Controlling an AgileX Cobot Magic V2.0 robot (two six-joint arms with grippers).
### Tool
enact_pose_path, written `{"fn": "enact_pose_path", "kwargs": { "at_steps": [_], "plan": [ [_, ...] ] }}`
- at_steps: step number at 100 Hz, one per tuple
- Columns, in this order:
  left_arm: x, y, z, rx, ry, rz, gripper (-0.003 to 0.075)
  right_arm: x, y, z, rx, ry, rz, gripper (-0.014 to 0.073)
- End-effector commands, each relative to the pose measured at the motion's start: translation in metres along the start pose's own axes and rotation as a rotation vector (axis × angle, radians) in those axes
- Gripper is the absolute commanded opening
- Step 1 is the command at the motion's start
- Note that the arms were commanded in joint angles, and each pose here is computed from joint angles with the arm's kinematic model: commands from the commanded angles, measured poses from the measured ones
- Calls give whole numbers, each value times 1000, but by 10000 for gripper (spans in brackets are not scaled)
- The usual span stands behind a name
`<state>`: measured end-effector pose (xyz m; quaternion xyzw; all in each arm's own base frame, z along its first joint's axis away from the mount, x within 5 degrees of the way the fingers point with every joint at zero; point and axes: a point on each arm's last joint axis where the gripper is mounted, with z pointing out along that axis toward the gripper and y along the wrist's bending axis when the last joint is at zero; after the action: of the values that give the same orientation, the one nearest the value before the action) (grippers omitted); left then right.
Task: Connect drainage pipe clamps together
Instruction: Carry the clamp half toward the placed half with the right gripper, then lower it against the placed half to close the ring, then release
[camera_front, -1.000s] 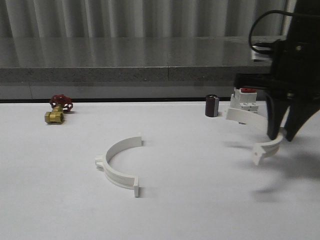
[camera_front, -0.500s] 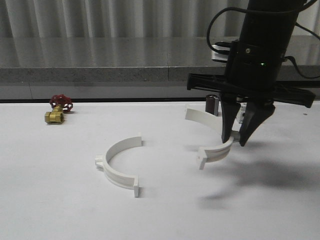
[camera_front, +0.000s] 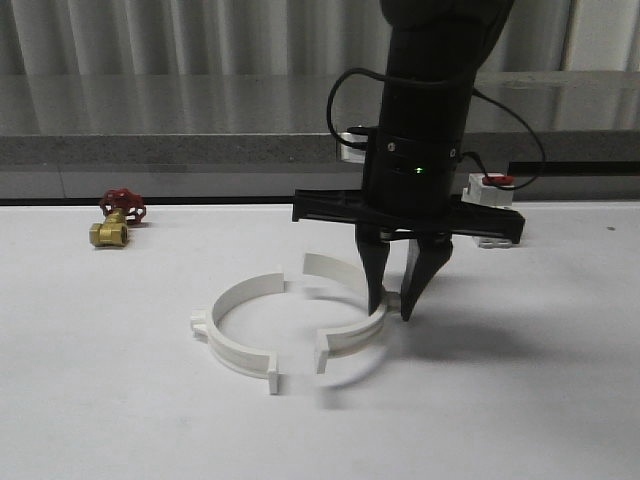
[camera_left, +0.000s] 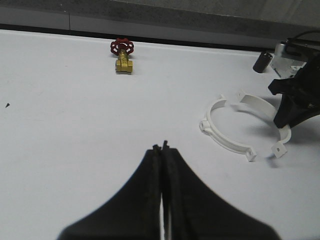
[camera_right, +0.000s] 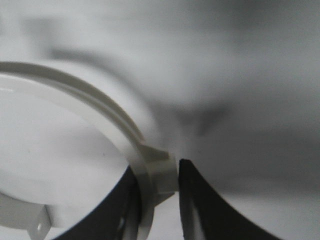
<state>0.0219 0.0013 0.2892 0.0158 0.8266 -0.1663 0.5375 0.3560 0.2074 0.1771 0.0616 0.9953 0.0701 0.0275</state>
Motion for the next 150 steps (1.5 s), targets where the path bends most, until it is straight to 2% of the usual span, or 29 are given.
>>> {"fn": "enact_pose_path", "kwargs": {
  "at_steps": [1,19,76,85,100,109,123,136,143,150],
  "plan": [
    [-12,-4,-4,28,-79,-4,-20,-3,8,-28,-46,-82,-1,125],
    [-12,-4,-4,28,-79,-4,-20,-3,10,-18,-10,-89,7,125],
    [-12,-4,-4,28,-79,-4,-20,-6,25,-7,-38,-118,10,132],
    [-12,-4,-4,28,-79,-4,-20,-6,25,-7,-40,-122,10,206],
    [-12,-4,-4,28,-79,-4,-20,-6,25,-7,-40,-125,8,460],
    [-12,-4,-4,28,-79,-4,-20,-6,24,-11,-30,-136,-2,511],
    [-12,-4,-4,28,-79,-4,-20,-4,22,-30,-32,-165,-60,509],
    [-12,-4,-4,28,-79,-4,-20,3,18,-54,-40,-209,-261,498],
    [-12,-4,-4,28,-79,-4,-20,7,12,-67,-32,-222,-369,438],
    [-12,-4,-4,28,-79,-4,-20,10,4,-79,-33,-233,-437,309]
  ]
}}
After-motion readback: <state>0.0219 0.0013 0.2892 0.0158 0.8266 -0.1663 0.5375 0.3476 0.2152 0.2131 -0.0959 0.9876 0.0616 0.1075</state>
